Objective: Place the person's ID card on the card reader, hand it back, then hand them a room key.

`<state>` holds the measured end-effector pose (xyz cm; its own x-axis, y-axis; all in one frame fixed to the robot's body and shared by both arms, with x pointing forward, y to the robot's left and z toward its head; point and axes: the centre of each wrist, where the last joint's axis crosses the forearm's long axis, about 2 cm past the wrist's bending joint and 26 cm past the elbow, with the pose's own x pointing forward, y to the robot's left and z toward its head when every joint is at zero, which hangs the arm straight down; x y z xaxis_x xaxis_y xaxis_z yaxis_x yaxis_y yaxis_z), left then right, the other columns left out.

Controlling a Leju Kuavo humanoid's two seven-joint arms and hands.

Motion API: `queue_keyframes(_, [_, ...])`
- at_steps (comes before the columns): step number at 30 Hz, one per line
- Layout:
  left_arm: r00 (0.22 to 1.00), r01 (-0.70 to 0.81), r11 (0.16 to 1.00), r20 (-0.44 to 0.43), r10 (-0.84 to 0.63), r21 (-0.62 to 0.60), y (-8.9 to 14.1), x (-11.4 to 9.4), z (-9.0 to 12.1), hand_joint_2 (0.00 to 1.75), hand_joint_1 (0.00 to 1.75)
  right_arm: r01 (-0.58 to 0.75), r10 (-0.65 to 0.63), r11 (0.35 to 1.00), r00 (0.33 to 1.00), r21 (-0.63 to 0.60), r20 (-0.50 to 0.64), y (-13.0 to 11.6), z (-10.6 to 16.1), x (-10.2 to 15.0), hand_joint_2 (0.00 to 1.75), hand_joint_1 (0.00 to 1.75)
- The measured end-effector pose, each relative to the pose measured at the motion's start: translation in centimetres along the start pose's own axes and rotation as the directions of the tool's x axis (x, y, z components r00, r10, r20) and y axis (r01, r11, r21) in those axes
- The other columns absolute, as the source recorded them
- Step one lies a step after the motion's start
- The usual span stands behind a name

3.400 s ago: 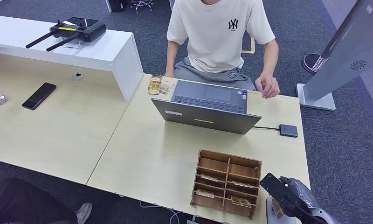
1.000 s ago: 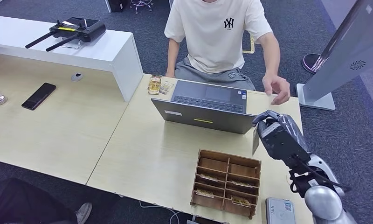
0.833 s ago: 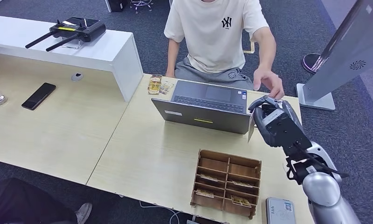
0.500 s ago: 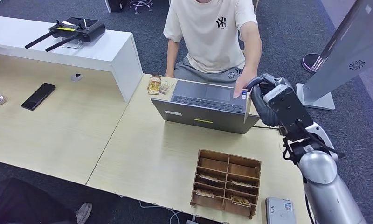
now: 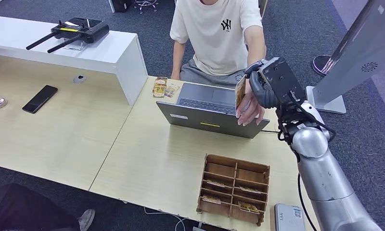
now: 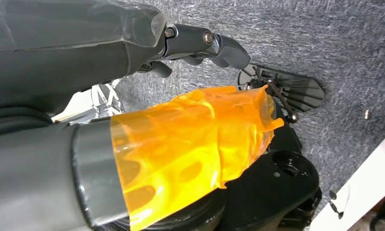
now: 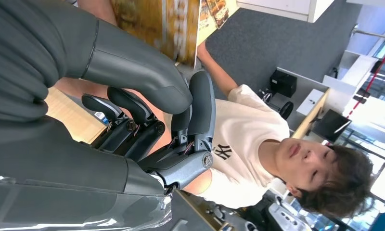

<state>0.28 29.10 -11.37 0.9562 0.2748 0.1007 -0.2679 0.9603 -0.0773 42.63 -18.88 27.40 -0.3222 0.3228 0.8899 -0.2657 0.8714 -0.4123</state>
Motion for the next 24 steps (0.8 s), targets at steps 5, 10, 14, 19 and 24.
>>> queue_keyframes(5, [1.0,0.001,1.0,-0.005,-0.001,0.0,0.0,0.0,0.0,0.0,0.0,-0.011,0.011,1.0,1.0,0.0,-0.022,0.3,-0.2,-0.4,1.75,0.88])
queue_keyframes(10, [1.0,0.003,1.0,-0.012,-0.003,0.0,0.0,0.0,0.0,0.0,0.0,-0.043,0.043,0.999,0.997,0.01,-0.066,1.0,-0.3,-1.3,1.75,0.0])
queue_keyframes(14, [1.0,0.003,1.0,-0.013,-0.003,0.0,0.0,0.0,0.0,0.0,0.0,-0.056,0.057,0.998,0.996,0.014,-0.073,1.2,-0.2,-1.6,1.75,0.0])
queue_keyframes(19, [1.0,-0.006,1.0,-0.007,0.006,0.001,0.0,0.0,0.0,0.0,0.0,-0.055,0.055,0.998,0.998,0.014,-0.025,1.9,0.5,-1.5,1.75,0.0])
queue_keyframes(24, [1.0,-0.015,1.0,-0.003,0.015,0.002,-0.2,-0.2,0.0,0.0,0.0,-0.067,0.067,0.998,0.995,-0.004,0.07,2.9,2.3,-1.0,1.75,0.0])
